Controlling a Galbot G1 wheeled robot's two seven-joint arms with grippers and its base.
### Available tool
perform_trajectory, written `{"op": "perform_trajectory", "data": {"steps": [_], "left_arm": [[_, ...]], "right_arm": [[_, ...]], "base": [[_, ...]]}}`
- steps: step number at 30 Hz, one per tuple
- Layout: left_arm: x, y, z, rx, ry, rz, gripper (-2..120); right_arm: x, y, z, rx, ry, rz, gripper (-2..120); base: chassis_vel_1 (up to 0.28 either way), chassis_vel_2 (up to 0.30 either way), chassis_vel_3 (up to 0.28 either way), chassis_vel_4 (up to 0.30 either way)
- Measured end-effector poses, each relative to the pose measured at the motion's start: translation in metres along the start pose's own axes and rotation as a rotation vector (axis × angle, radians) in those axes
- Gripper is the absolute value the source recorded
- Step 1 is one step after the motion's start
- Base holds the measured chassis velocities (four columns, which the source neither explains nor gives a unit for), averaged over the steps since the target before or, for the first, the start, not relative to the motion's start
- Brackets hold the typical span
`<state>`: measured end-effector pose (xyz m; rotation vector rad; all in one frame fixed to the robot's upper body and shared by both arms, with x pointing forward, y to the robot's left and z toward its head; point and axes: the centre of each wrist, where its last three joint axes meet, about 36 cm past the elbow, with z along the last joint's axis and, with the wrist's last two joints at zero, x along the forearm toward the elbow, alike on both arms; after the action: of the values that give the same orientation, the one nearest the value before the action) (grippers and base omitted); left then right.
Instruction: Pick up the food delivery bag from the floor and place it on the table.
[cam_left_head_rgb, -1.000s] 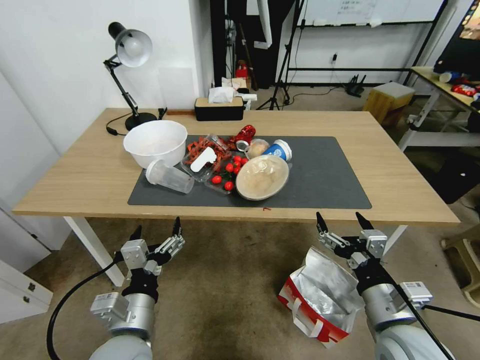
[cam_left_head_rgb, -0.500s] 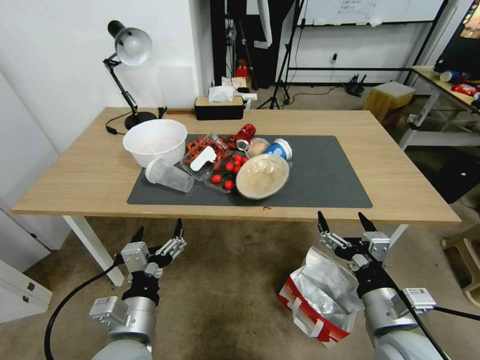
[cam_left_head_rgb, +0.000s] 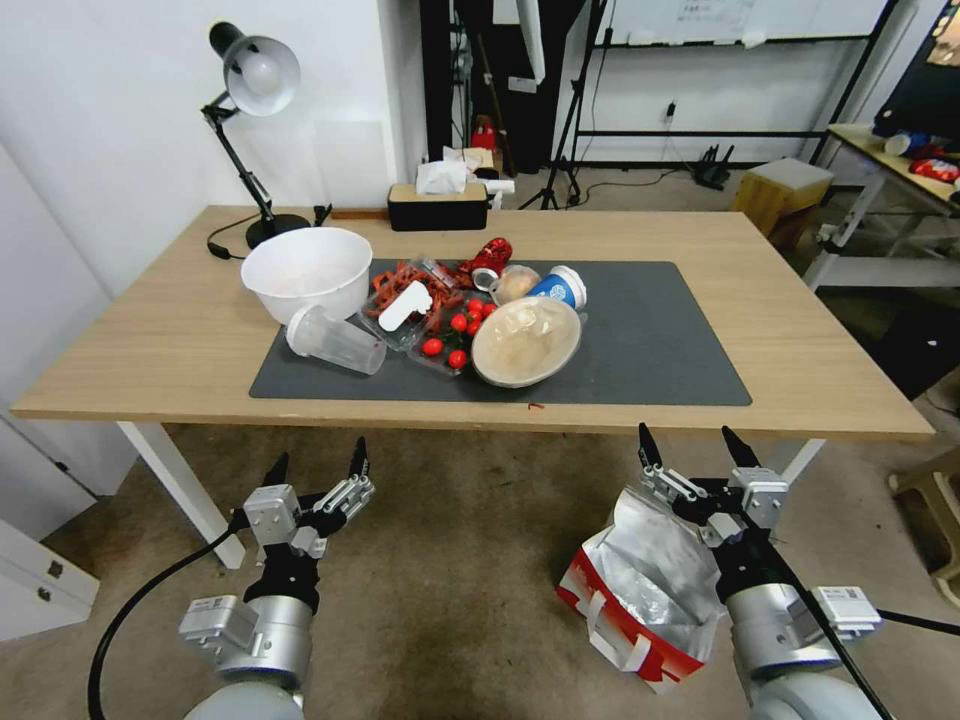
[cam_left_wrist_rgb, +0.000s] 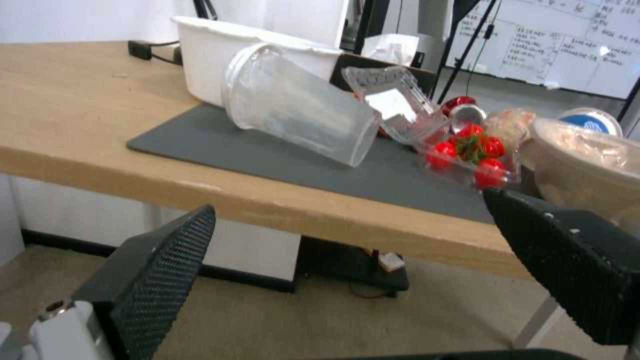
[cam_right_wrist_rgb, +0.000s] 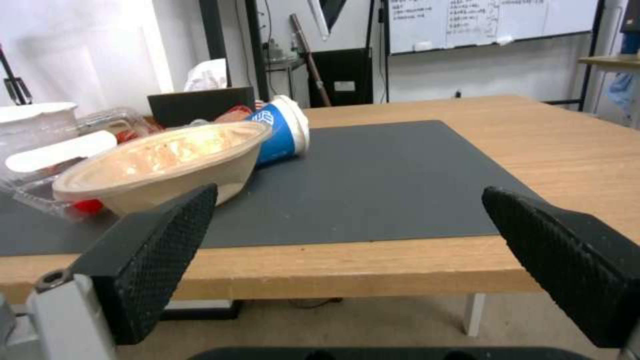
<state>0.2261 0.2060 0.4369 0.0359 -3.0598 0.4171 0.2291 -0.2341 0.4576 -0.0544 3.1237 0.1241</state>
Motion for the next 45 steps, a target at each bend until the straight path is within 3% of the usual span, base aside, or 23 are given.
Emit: {"op": "perform_trajectory", "data": {"steps": [34, 45], "left_arm": [[0.003, -0.003, 0.004, -0.005, 0.011, 0.007, 100], [-0.002, 0.006, 0.005, -0.082, 0.005, 0.015, 100]], "right_arm": [[0.008, 0.007, 0.013, 0.017, 0.013, 0.071, 100], [0.008, 0.007, 0.013, 0.022, 0.018, 0.059, 100]], "base": [[0.000, 0.000, 0.000, 0.000], [0.000, 0.000, 0.000, 0.000]]}}
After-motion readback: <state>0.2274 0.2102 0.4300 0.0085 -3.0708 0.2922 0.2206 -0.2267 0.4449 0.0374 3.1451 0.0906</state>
